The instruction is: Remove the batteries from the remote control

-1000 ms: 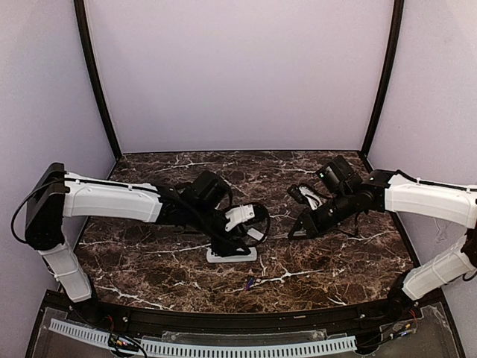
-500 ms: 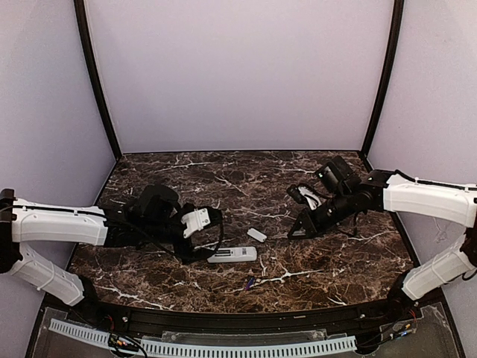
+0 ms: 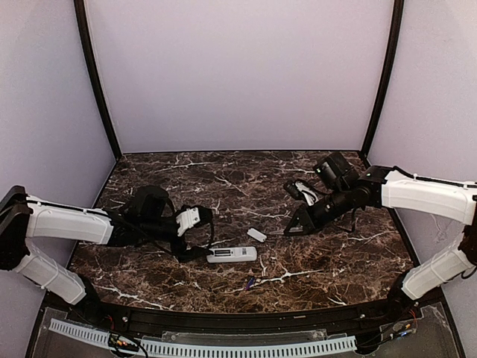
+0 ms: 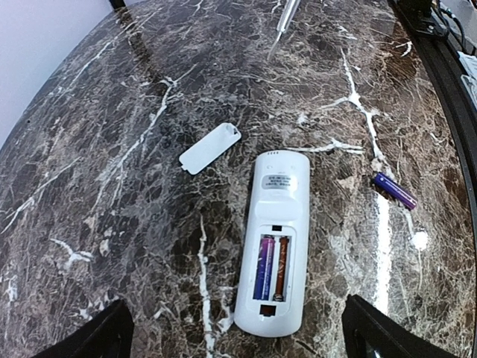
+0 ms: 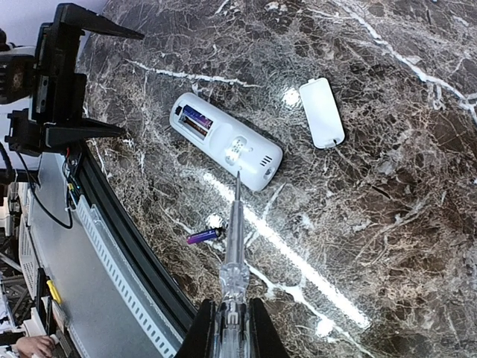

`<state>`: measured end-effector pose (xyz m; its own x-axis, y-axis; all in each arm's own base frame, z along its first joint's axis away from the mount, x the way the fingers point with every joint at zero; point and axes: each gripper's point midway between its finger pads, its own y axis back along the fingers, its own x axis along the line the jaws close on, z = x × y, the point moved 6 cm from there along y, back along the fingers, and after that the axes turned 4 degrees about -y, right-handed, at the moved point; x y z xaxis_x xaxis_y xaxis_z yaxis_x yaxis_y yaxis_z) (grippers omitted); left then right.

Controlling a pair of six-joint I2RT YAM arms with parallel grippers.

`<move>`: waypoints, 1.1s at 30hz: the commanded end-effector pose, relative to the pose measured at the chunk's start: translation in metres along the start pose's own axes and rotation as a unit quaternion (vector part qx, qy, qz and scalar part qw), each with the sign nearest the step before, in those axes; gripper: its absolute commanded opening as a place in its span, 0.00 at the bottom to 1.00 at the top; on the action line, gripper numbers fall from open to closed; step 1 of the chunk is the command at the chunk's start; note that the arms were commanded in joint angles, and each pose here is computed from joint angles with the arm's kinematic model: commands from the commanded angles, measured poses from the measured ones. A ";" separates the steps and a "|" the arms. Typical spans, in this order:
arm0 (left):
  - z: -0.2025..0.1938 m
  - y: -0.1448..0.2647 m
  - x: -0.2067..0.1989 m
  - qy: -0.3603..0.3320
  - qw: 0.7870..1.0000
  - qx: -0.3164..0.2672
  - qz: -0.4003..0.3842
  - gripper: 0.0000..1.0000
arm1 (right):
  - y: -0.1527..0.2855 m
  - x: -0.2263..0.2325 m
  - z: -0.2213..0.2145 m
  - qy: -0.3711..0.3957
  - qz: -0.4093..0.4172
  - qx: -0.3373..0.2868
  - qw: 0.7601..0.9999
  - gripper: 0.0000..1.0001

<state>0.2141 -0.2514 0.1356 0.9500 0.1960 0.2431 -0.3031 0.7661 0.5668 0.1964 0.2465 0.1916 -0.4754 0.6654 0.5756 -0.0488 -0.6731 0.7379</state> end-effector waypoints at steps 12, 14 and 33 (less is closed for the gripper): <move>-0.033 -0.038 -0.012 0.043 0.997 0.025 -0.058 0.93 | 0.004 0.003 0.004 0.007 0.008 -0.010 1.000 0.00; -0.039 -0.041 -0.012 0.045 0.996 0.042 -0.061 0.91 | 0.004 0.003 0.004 0.008 0.008 -0.011 1.000 0.00; -0.027 -0.070 -0.030 0.012 0.988 0.080 -0.129 0.47 | 0.007 -0.001 0.002 0.008 -0.009 -0.017 1.000 0.00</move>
<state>0.2164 -0.2810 0.0632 0.9966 0.0605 0.0551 -0.0817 0.6890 0.7201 0.1962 0.2462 0.1916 -0.4747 0.6660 0.5754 -0.0486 -0.6726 0.7384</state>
